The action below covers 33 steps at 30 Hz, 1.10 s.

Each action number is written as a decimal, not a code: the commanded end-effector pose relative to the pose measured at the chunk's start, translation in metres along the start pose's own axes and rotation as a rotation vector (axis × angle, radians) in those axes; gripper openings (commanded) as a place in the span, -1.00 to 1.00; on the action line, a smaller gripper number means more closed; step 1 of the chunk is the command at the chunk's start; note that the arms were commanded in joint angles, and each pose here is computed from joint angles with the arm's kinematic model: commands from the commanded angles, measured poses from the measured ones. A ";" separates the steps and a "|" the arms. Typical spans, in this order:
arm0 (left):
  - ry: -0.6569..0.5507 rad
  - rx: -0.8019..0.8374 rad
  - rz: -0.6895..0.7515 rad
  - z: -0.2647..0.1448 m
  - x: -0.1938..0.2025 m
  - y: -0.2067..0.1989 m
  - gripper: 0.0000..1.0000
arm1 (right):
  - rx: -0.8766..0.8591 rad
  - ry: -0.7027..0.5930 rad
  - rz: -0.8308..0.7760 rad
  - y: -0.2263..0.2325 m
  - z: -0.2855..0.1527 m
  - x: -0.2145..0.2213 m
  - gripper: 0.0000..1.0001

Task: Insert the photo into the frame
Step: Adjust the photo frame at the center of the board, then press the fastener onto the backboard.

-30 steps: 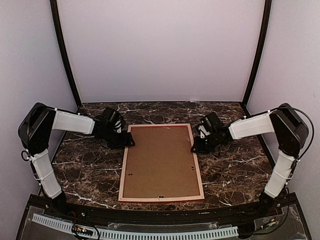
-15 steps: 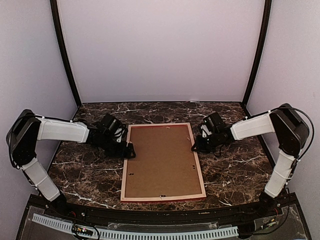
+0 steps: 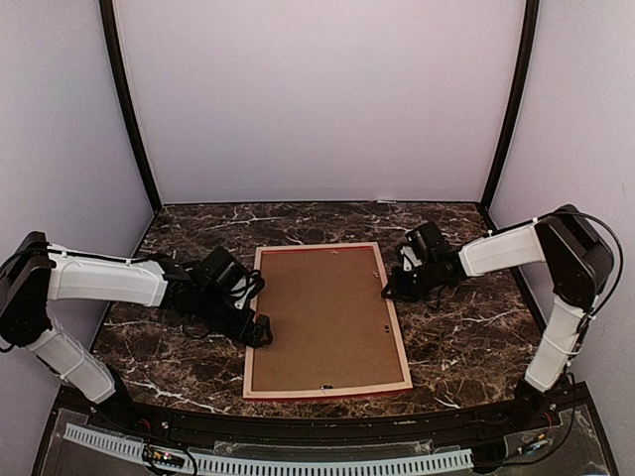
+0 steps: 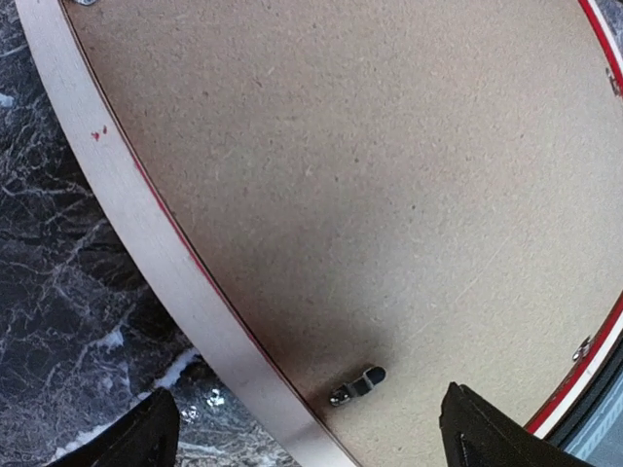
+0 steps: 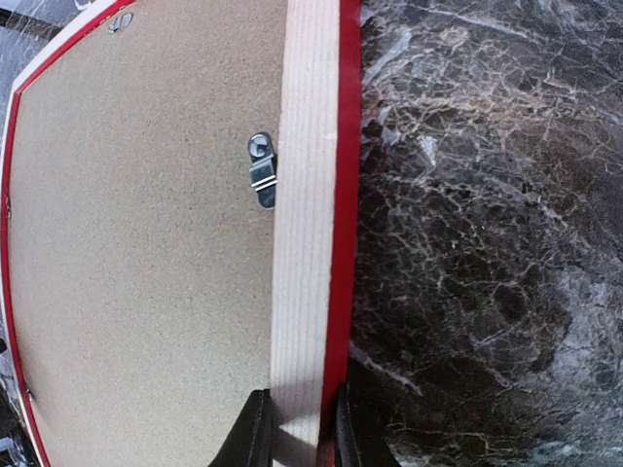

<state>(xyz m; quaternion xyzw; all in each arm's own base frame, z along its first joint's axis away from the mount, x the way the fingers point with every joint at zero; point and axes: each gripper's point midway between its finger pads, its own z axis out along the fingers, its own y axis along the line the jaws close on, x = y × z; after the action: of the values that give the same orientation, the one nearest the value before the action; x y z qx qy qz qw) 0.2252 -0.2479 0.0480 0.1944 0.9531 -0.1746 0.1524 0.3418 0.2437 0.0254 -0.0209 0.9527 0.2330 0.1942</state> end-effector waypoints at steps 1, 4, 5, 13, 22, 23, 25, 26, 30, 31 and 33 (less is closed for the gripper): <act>0.070 -0.083 0.062 0.005 0.017 0.008 0.91 | 0.080 0.088 0.047 -0.030 0.012 0.023 -1.00; 0.084 -0.112 0.087 0.006 0.024 0.008 0.90 | 0.082 0.094 0.046 -0.032 0.013 0.026 -1.00; 0.087 -0.116 0.088 0.007 0.026 0.009 0.88 | 0.082 0.095 0.047 -0.032 0.013 0.026 -1.00; 0.091 -0.135 0.087 0.014 0.021 0.010 0.64 | 0.077 0.099 0.046 -0.031 0.013 0.027 -1.00; 0.075 -0.171 0.080 0.026 0.005 0.011 0.43 | 0.072 0.097 0.045 -0.030 0.011 0.027 -1.00; 0.078 -0.172 0.075 0.027 0.005 0.011 0.37 | 0.071 0.098 0.045 -0.030 0.011 0.027 -1.00; 0.084 -0.178 0.066 0.029 0.006 0.012 0.28 | 0.073 0.096 0.045 -0.030 0.010 0.027 -1.00; 0.087 -0.181 0.062 0.029 0.007 0.013 0.25 | 0.073 0.096 0.044 -0.031 0.010 0.028 -1.00; 0.098 -0.182 0.043 0.030 0.010 0.013 0.06 | 0.071 0.098 0.046 -0.031 0.011 0.030 -1.00; 0.101 -0.183 0.039 0.030 0.011 0.014 0.01 | 0.069 0.099 0.048 -0.032 0.011 0.031 -1.00; 0.106 -0.188 0.028 0.030 0.013 0.015 -0.04 | 0.067 0.099 0.050 -0.031 0.012 0.031 -1.00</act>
<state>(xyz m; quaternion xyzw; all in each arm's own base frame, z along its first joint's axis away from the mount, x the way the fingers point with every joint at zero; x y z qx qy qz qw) 0.2328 -0.2512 0.0247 0.2041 0.9642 -0.0952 0.1403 0.3432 0.2426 0.0254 -0.0211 0.9516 0.2379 0.1936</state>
